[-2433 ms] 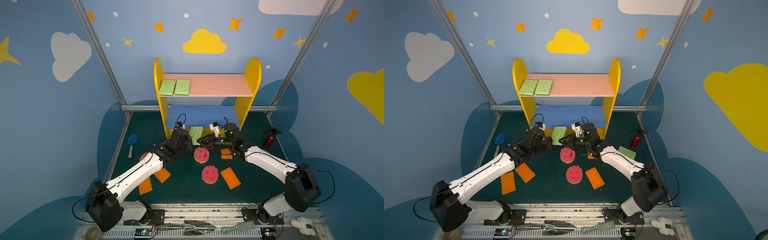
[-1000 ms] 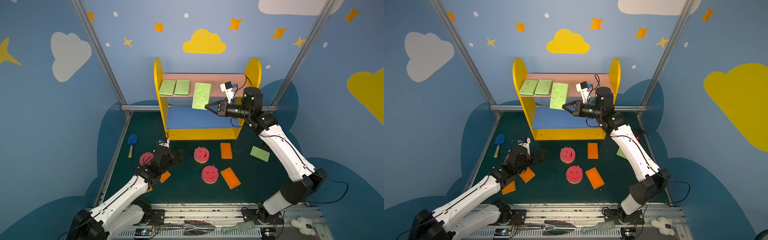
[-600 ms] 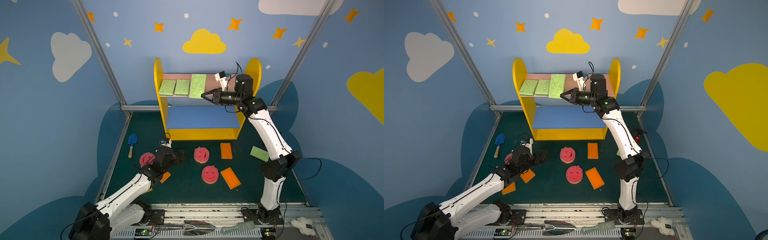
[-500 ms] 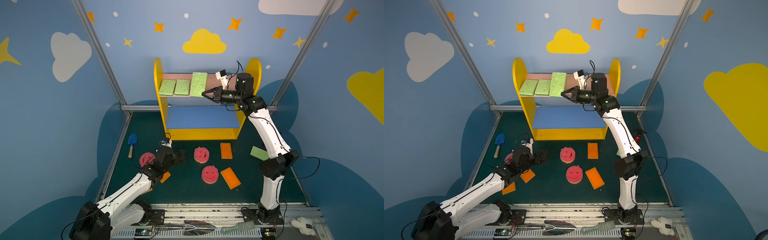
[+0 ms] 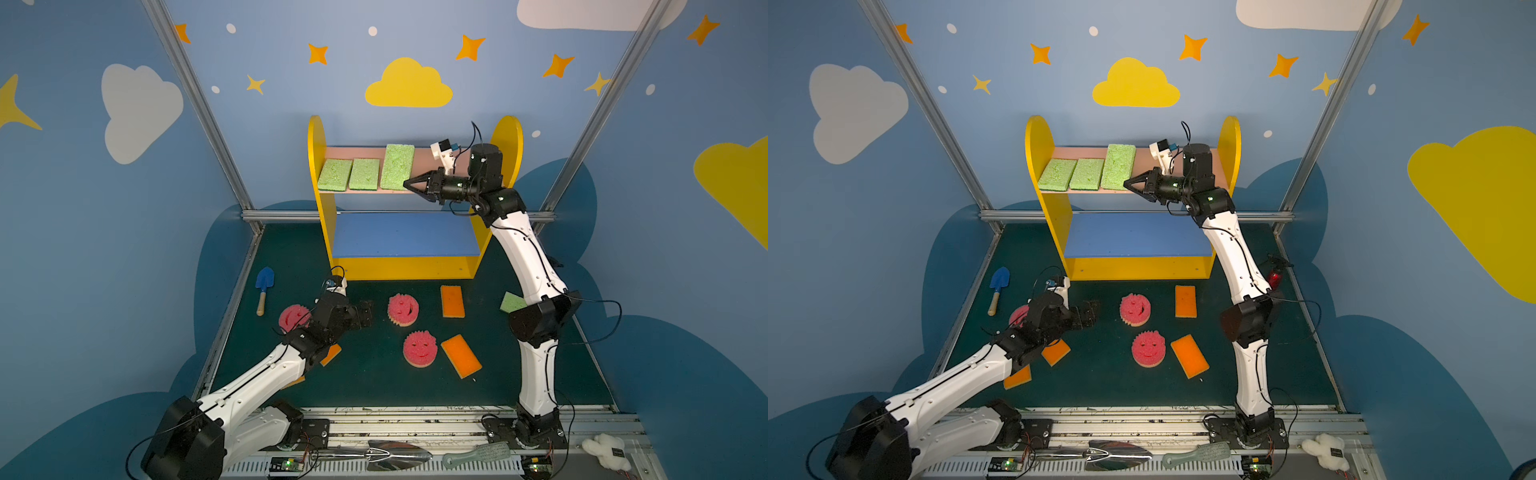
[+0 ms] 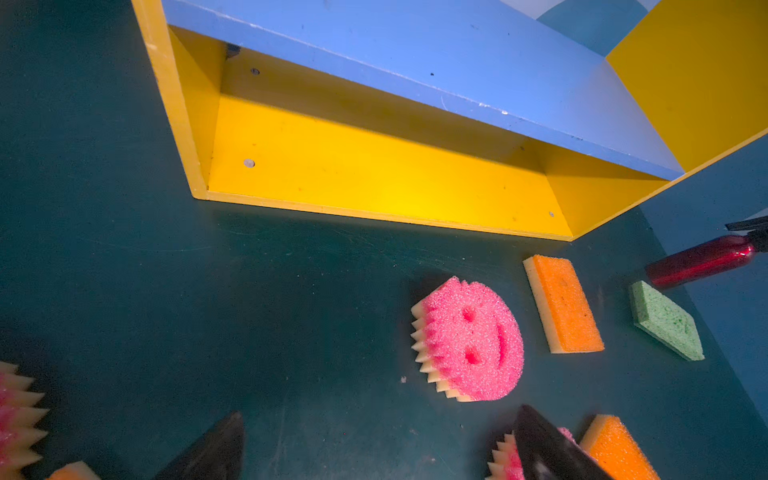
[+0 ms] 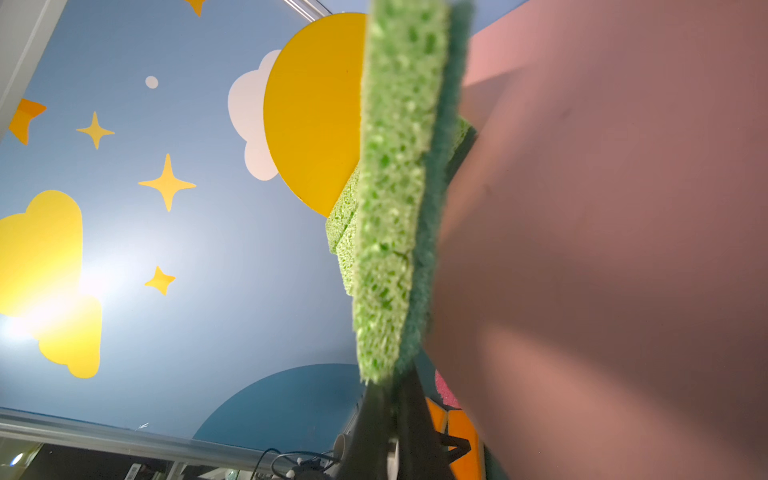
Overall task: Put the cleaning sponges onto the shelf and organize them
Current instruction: 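Lower the green sponge onto the pink shelf beside the other two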
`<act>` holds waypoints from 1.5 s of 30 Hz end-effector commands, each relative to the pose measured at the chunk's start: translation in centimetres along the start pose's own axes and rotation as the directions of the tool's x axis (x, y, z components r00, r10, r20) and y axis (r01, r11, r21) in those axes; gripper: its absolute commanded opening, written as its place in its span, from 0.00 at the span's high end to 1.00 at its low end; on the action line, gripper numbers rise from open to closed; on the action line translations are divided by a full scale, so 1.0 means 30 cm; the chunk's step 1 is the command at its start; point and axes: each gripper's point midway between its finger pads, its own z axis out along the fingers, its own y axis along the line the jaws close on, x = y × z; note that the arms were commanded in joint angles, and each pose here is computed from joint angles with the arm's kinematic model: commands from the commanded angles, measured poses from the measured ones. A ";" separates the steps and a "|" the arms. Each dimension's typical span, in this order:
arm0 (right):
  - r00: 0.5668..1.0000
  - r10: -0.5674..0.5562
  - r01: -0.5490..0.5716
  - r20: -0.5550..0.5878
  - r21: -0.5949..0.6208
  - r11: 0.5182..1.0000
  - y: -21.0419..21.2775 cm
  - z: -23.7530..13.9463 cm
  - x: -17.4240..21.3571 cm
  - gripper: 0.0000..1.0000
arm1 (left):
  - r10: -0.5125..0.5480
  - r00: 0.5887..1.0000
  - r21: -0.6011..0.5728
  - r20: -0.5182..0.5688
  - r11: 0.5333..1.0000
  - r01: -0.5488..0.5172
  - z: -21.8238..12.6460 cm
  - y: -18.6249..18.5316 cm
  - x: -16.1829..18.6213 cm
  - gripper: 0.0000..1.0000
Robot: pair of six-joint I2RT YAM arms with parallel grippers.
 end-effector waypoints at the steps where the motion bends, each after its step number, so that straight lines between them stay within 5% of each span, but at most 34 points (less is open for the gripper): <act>1: 1.000 -0.020 0.020 -0.003 -0.040 0.999 0.028 0.007 -0.010 0.98 | 0.010 1.000 0.005 0.003 1.000 -0.010 0.003 -0.005 0.001 0.00; 5: 1.000 -0.022 0.022 -0.007 -0.042 0.999 0.027 0.008 -0.006 0.93 | 0.013 1.000 0.004 0.000 1.000 -0.013 0.006 -0.006 0.003 0.00; 9: 1.000 -0.029 0.030 0.003 -0.038 0.999 0.030 -0.002 -0.016 0.73 | 0.013 1.000 0.004 -0.003 1.000 -0.013 0.010 -0.008 0.006 0.00; 20: 0.999 -0.033 0.033 0.001 -0.018 0.999 0.016 -0.016 -0.010 0.49 | 0.014 1.000 0.004 -0.009 1.000 -0.014 0.013 -0.007 0.017 0.00; 25: 0.996 -0.091 0.090 0.007 0.077 0.993 0.005 -0.046 0.014 0.28 | 0.016 1.000 0.005 -0.008 1.000 -0.016 0.014 -0.009 0.017 0.00; 30: 0.992 -0.126 0.124 0.012 0.119 0.985 0.006 -0.071 0.041 0.20 | 0.015 1.000 0.006 -0.009 1.000 -0.015 0.018 -0.010 0.017 0.00; 35: 0.982 -0.190 0.184 0.016 0.186 0.965 0.008 -0.102 0.054 0.21 | 0.018 1.000 0.006 -0.012 1.000 -0.018 0.020 -0.012 0.018 0.00; 37: 0.973 -0.231 0.221 0.021 0.211 0.952 0.014 -0.112 0.054 0.34 | 0.018 1.000 0.006 -0.011 1.000 -0.018 0.020 -0.012 0.017 0.00; 40: 0.956 -0.293 0.281 0.016 0.243 0.929 0.025 -0.113 0.061 0.74 | 0.019 1.000 0.010 -0.009 1.000 -0.018 0.023 -0.018 0.014 0.00; 45: 0.940 -0.340 0.332 -0.012 0.256 0.908 0.037 -0.079 0.093 0.80 | 0.021 1.000 0.012 -0.014 1.000 -0.021 0.030 -0.024 0.014 0.00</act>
